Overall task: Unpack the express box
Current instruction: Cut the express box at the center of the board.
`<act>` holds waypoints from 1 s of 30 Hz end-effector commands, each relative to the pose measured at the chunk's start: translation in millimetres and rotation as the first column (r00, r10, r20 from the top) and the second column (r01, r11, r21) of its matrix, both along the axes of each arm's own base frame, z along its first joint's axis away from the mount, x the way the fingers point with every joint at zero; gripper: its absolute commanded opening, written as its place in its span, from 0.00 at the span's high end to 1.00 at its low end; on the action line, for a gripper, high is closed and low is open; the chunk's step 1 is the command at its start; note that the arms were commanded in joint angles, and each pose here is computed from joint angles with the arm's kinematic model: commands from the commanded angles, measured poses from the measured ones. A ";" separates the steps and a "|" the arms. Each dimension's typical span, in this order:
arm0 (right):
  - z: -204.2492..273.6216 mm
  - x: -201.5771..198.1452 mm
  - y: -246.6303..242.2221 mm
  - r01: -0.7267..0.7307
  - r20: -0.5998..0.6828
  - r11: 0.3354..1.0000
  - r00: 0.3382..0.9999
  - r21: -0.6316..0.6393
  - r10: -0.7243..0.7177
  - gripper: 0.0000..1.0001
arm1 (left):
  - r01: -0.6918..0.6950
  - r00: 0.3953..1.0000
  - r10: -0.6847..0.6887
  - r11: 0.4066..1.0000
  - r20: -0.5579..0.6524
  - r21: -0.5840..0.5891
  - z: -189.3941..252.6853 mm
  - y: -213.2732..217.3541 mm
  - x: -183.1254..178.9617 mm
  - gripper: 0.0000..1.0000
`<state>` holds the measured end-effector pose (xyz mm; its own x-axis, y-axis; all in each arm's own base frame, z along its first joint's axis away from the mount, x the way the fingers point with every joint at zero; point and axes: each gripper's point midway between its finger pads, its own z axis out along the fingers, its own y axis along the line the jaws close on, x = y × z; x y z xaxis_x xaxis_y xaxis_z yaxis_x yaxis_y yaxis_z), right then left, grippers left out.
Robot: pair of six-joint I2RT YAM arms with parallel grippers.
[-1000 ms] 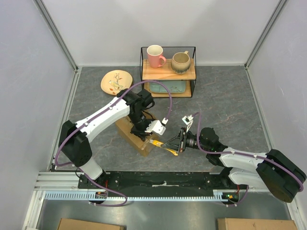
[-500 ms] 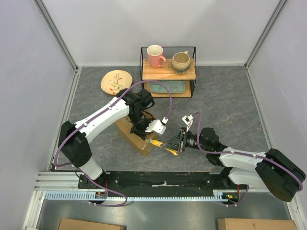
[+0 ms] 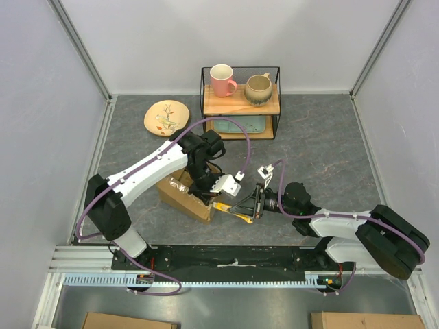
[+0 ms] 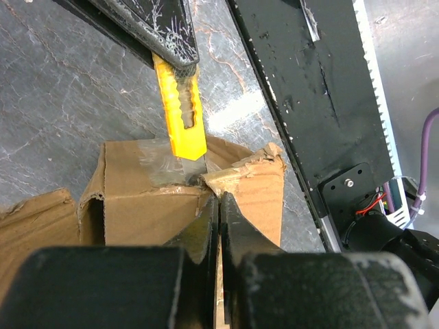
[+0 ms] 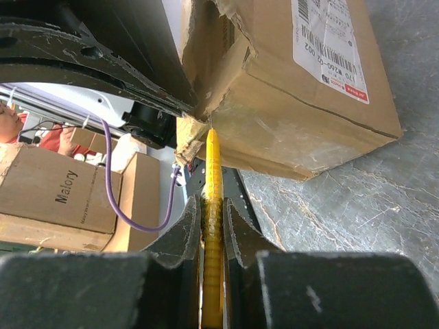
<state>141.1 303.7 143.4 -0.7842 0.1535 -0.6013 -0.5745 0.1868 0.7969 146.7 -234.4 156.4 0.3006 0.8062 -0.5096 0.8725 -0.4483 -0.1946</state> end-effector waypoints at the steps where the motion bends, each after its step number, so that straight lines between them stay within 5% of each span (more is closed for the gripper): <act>1: 51.5 14.8 10.5 0.024 0.134 0.989 0.990 0.146 -0.044 1.00 | 0.009 0.978 -0.028 0.996 -0.206 -0.091 32.1 -13.2 -49.1 0.98; 10: 91.6 6.3 22.1 -0.074 0.210 0.955 0.978 0.288 0.013 1.00 | 0.010 0.971 -0.040 0.992 -0.234 -0.129 38.9 -21.8 -54.0 0.98; 19: 82.0 13.3 48.1 -0.108 0.206 0.954 0.977 0.281 0.050 1.00 | 0.023 0.964 -0.067 0.985 -0.256 -0.171 48.4 -33.0 -61.6 0.98; 30: 31.0 11.3 11.3 0.036 0.200 0.999 0.979 -0.037 -0.028 1.00 | 0.009 0.987 -0.030 0.991 -0.159 -0.134 52.1 -11.8 -56.7 0.98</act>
